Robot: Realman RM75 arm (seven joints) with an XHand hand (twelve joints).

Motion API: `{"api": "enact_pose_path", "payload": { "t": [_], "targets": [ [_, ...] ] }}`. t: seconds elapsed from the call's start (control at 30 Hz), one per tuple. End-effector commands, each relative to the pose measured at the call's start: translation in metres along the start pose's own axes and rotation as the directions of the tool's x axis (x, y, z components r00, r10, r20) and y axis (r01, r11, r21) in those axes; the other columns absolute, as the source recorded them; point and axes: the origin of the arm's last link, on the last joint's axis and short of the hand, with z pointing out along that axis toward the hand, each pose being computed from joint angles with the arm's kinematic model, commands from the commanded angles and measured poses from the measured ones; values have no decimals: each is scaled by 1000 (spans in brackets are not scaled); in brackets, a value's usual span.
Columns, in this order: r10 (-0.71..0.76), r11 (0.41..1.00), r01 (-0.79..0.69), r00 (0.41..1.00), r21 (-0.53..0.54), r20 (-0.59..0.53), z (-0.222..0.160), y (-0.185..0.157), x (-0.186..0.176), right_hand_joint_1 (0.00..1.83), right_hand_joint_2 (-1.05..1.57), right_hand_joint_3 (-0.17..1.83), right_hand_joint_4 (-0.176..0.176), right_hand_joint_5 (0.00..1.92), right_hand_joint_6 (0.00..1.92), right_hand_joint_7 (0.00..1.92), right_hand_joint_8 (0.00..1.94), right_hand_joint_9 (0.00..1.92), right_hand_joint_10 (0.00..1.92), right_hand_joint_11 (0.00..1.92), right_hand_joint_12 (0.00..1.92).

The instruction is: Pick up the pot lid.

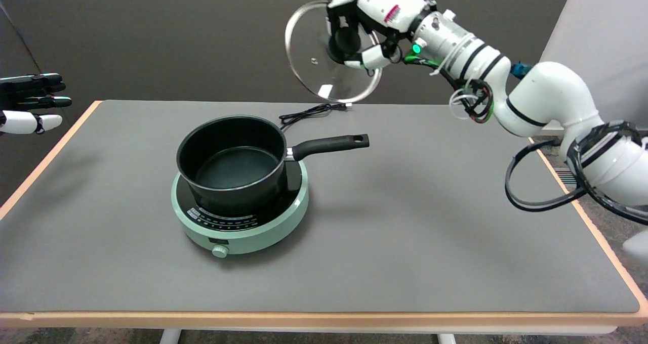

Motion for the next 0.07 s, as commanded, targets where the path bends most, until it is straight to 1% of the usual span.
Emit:
{"api": "enact_pose_path", "payload": {
  "t": [0.03, 0.07],
  "targets": [
    [52, 981, -51, 999, 187, -2, 45, -62, 44, 1370, 813, 620, 176, 676, 1252, 963, 1205, 874, 1673, 700, 1039],
    [53, 978, -53, 999, 201, 7, 50, -67, 47, 1372, 797, 648, 176, 671, 1261, 970, 1209, 872, 1673, 709, 1029]
  ]
}}
